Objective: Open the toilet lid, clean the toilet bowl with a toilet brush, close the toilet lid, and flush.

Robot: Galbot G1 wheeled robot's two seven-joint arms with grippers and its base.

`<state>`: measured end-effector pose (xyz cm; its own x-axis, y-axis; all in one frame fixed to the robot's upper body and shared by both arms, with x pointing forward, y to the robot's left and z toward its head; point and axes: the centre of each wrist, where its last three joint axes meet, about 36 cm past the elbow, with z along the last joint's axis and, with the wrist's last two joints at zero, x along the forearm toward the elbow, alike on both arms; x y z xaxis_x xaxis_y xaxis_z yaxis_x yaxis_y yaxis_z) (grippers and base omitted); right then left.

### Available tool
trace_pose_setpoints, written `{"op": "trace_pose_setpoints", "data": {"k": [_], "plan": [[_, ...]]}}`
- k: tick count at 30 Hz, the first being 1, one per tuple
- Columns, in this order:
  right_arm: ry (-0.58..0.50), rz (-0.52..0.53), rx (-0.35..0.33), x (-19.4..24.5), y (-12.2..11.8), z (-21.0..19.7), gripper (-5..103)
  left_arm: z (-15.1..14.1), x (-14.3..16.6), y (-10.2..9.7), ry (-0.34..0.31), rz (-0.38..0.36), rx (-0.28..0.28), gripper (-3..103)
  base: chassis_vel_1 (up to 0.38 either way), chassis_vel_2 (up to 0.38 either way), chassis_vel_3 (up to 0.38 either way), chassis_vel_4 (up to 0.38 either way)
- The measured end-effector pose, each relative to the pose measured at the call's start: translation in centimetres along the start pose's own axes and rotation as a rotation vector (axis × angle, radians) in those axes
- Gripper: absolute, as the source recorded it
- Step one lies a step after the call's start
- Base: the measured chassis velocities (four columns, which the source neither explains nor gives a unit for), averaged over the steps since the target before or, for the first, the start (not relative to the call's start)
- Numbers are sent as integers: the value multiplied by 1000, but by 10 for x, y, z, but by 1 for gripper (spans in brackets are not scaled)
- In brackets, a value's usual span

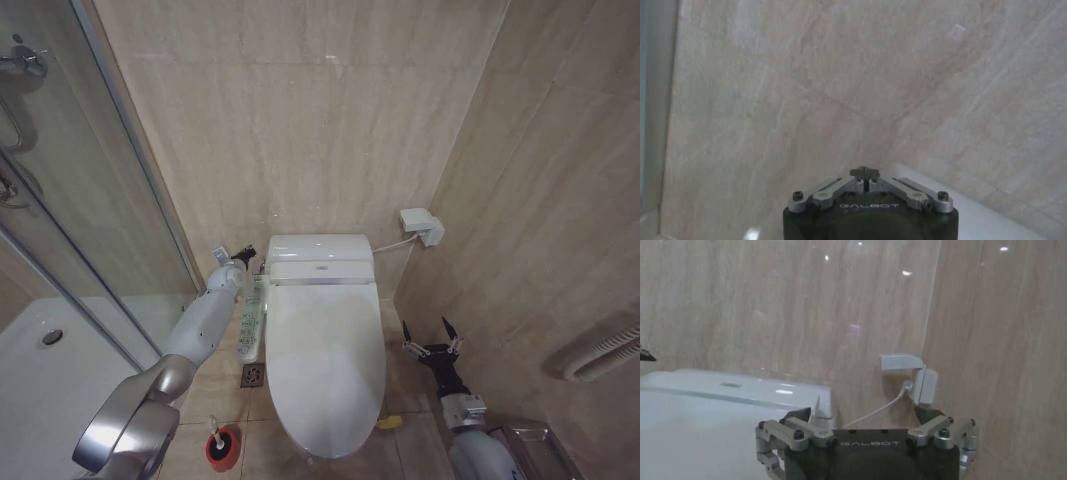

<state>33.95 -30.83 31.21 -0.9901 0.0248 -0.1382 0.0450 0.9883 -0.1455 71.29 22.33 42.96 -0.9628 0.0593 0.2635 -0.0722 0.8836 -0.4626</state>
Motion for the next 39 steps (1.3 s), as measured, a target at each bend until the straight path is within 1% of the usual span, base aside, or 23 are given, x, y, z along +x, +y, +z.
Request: {"op": "trace_pose_setpoints", "data": {"k": [5,7,9,10,13,18,24,29,34,39], "plan": [[0,0,0,0,0,0,100,8,1,-6,41,-25,10,0,23,-13,-12,10],[0,0,0,0,0,0,100,12,1,-7,49,-31,10,0,0,0,0,0],[0,0,0,0,0,0,100,15,-1,-3,57,-43,16,0,0,0,0,0],[0,0,0,0,0,0,100,15,-1,-3,57,-43,16,0,0,0,0,0],[0,0,0,0,0,0,100,11,-3,5,64,-44,28,0,0,0,0,0],[0,0,0,0,0,0,100,7,-5,9,72,-44,49,0,0,0,0,0],[0,0,0,0,0,0,100,9,-5,5,100,-33,73,0,0,0,0,0],[0,0,0,0,0,0,100,11,-6,2,106,-30,80,0,0,0,0,0],[0,0,0,0,0,0,100,10,-8,1,114,-40,97,0,0,0,0,0],[0,0,0,0,0,0,100,9,-12,3,138,-55,110,0,0,0,0,0]]}}
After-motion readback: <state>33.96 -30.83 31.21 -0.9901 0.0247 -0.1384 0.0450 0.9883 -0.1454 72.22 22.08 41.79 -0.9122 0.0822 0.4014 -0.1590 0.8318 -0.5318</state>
